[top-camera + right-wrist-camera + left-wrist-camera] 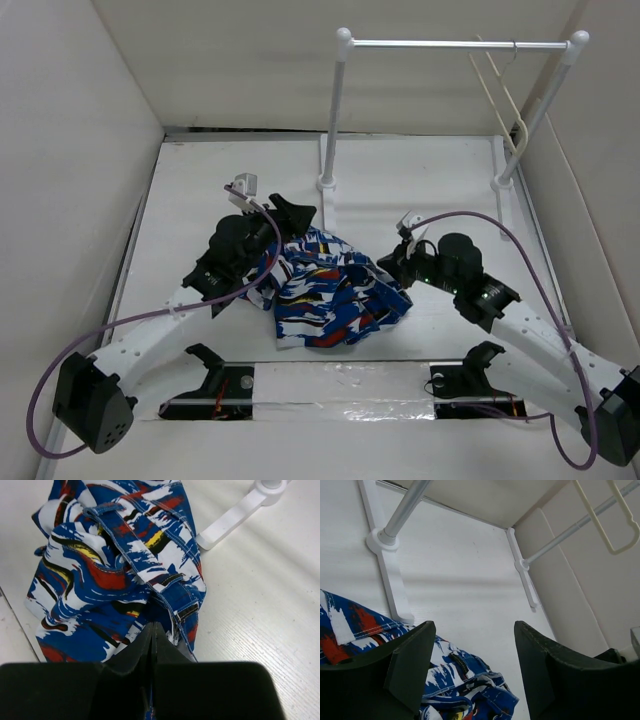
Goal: Place the trousers on the hanger
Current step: Flatten out the trousers at the center of the board.
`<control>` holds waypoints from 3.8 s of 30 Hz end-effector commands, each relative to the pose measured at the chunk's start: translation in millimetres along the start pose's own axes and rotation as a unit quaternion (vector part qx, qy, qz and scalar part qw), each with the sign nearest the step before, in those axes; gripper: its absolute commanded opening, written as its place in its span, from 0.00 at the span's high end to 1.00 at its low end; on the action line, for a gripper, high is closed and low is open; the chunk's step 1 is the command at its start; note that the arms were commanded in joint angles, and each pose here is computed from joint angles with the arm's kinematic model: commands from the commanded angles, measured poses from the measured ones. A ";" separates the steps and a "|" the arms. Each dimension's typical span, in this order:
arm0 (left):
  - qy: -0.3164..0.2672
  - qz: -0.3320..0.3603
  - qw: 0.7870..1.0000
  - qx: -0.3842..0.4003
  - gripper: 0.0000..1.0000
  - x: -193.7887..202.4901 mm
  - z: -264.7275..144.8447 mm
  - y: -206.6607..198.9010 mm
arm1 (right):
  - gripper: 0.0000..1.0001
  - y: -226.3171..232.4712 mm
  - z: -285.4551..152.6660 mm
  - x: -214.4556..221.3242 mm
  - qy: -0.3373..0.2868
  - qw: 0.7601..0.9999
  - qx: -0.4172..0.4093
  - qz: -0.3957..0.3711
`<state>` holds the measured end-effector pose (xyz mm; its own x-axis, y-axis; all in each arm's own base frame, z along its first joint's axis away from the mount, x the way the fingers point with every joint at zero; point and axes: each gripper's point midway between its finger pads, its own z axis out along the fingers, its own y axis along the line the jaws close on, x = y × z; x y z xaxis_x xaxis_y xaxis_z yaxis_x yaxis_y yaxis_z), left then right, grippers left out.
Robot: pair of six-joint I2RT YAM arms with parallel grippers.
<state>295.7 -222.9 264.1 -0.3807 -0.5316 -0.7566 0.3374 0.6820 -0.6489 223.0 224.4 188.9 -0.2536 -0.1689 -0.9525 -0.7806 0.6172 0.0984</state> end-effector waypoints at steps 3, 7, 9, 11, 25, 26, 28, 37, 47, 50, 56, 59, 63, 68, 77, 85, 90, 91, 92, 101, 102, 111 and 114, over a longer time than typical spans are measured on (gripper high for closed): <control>-0.026 0.002 1.000 -0.012 0.49 -13.3 -18.6 3.2 | 0.75 0.2 7.0 -10.8 -0.014 1.000 0.011 -0.017; -0.025 0.008 0.997 -0.075 0.87 -2.4 -34.4 36.4 | 0.54 -3.8 11.8 -4.6 -0.003 1.000 0.024 -0.015; -0.008 0.012 0.992 -0.128 0.99 8.6 -45.6 60.0 | 0.43 -6.2 15.6 -4.5 -0.006 0.999 0.035 -0.014; -0.012 0.013 0.984 -0.177 0.93 12.7 -55.0 82.5 | 0.35 -8.5 23.5 1.1 0.004 0.999 0.041 -0.009; 0.027 0.025 0.949 -0.312 0.11 57.8 -78.6 152.8 | 0.22 -13.3 64.1 32.2 0.088 0.992 0.078 -0.039; 0.028 0.026 0.950 -0.310 0.11 59.1 -76.5 153.2 | 0.22 -15.1 66.5 28.4 0.084 0.992 0.083 -0.040; 0.026 0.027 0.953 -0.300 0.12 58.2 -69.2 149.4 | 0.22 -20.4 70.1 23.3 0.082 0.991 0.096 -0.044; 0.018 0.023 0.963 -0.268 0.67 55.9 -54.1 138.2 | 0.62 -29.9 103.6 40.5 0.135 0.984 0.104 -0.053; 0.000 0.017 0.977 -0.213 1.00 32.6 -44.9 104.6 | 1.00 -86.7 19.5 -39.0 -0.022 0.965 0.257 0.054; -0.001 0.018 0.982 -0.189 1.00 24.2 -42.4 90.2 | 1.00 -128.0 -28.9 -38.8 -0.068 0.937 0.324 0.112; 0.018 0.017 0.985 -0.170 1.00 36.2 -47.3 88.5 | 1.00 -176.3 -87.5 20.8 -0.065 0.889 0.405 0.202; 0.028 0.010 0.983 -0.182 1.00 52.5 -58.5 103.6 | 0.98 -194.1 -112.1 57.7 -0.053 0.866 0.438 0.236; 0.033 0.010 0.975 -0.219 1.00 65.5 -71.4 126.9 | 0.87 -204.6 -130.5 69.8 -0.072 0.856 0.451 0.241; 0.029 0.016 0.961 -0.273 1.00 62.5 -73.0 142.8 | 0.40 -198.2 -127.5 36.0 -0.090 0.887 0.411 0.193; -0.023 0.013 0.958 -0.286 1.00 31.5 -63.1 136.6 | 0.88 -143.4 -63.9 16.9 -0.043 0.952 0.281 0.115; -0.094 0.020 0.952 -0.290 1.00 -41.1 -39.5 121.7 | 0.54 -125.6 -2.0 72.9 0.070 0.953 0.259 0.140; -0.139 0.023 0.925 -0.354 1.00 -93.6 -17.5 147.7 | 0.52 -128.9 0.0 82.3 0.080 0.945 0.280 0.148; -0.153 0.017 0.921 -0.358 0.95 -112.7 -12.1 149.9 | 0.51 -132.5 -2.6 83.9 0.081 0.941 0.292 0.148; -0.146 0.022 0.921 -0.359 0.83 -115.2 -4.8 153.5 | 0.48 -131.8 -5.1 88.1 0.083 0.940 0.295 0.149; -0.019 0.038 0.909 -0.415 0.47 -18.8 3.9 193.5 | 0.46 -122.8 -14.6 76.3 0.052 0.949 0.280 0.136; -0.033 0.025 0.911 -0.409 0.47 -17.2 -7.6 192.8 | 0.59 -118.5 -12.9 74.3 0.049 0.952 0.270 0.132; -0.013 -0.025 0.913 -0.408 0.53 57.8 -81.1 225.7 | 0.88 -111.2 -6.8 70.8 0.043 0.959 0.250 0.123; 0.002 -0.018 0.909 -0.417 0.48 65.9 -81.1 232.2 | 0.72 -111.3 -2.5 69.8 0.039 0.961 0.246 0.125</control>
<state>274.6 -54.3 70.4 -0.3930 -0.5421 -0.7427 -0.4485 0.8182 -0.3598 282.5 132.1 100.7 -0.5059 -0.0269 -0.8622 -0.2995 0.9428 0.1463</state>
